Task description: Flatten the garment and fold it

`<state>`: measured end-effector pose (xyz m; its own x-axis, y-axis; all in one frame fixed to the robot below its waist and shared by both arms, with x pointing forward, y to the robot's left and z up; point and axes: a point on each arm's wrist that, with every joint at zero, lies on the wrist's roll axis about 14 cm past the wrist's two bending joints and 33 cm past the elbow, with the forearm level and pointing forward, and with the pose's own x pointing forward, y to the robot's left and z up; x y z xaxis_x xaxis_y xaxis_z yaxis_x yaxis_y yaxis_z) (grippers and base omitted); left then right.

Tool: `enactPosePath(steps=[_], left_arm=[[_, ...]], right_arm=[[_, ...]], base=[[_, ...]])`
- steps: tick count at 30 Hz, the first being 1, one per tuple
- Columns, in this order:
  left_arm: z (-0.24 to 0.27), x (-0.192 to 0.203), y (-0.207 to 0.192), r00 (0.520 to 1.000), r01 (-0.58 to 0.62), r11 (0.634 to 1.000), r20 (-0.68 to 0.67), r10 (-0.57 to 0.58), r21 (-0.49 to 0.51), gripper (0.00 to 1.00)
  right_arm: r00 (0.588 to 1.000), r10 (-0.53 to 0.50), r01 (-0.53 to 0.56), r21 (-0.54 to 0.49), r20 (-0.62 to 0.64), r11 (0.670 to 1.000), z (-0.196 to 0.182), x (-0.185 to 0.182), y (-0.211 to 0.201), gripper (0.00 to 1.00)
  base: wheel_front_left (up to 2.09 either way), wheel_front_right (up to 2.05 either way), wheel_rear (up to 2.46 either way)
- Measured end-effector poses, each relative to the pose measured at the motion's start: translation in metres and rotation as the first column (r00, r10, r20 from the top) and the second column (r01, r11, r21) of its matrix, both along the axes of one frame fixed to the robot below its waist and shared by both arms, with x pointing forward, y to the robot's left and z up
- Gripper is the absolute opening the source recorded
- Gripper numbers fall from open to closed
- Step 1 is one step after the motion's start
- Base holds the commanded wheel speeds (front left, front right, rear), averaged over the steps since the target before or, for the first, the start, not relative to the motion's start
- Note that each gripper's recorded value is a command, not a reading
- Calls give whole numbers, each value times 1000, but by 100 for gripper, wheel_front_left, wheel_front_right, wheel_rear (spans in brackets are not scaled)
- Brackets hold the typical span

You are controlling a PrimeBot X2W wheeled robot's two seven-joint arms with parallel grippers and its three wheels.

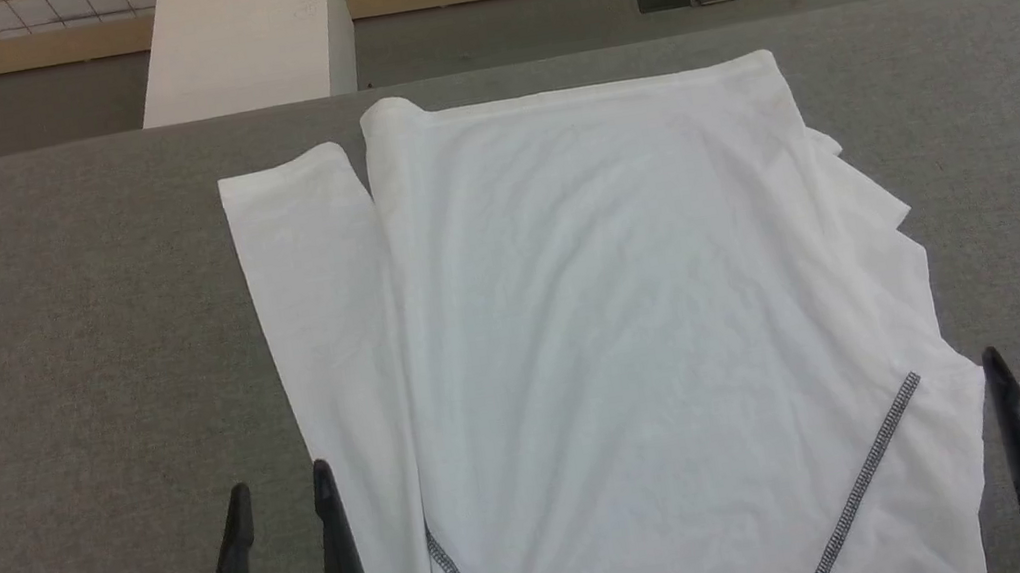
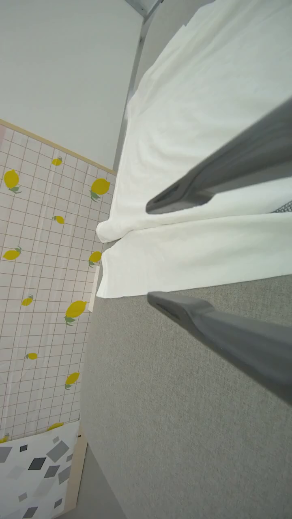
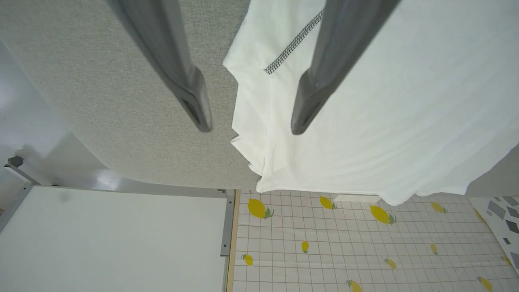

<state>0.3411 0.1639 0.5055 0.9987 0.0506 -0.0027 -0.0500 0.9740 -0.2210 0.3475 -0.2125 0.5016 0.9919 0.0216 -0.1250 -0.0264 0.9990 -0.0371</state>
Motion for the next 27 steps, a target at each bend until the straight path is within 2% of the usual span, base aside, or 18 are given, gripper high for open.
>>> enactPosePath(steps=[2, 9, 15, 17, 23, 27], left_arm=[[-4, 2, 0, 1000, 10, 999, -2, -10, 52, 100], [18, 29, 3, 995, 40, 993, 85, -49, 107, 100], [72, 97, 9, 976, 141, 962, 129, -174, 234, 100], [90, 122, 12, 972, 162, 955, 128, -198, 248, 100], [93, 192, 34, 982, 181, 941, -8, -187, 285, 100], [51, 222, 44, 967, 218, 937, -189, -170, 273, 100]], right_arm=[[1000, 6, -6, 5, 3, 1000, -4, 1, 5, 100], [1000, 16, -16, 0, 14, 1000, -7, 11, 11, 100], [998, 51, -51, 6, 30, 999, -5, 30, 23, 100], [997, 65, -65, 5, 32, 998, -5, 38, 27, 100], [994, 106, -106, -2, 11, 994, -16, 62, 36, 100], [992, 122, -122, 2, -28, 992, -33, 74, 40, 100]], base=[[0, 0, 0], [0, 0, 0], [0, 0, 0], [0, 0, 0], [0, 0, 0], [0, 0, 0]])
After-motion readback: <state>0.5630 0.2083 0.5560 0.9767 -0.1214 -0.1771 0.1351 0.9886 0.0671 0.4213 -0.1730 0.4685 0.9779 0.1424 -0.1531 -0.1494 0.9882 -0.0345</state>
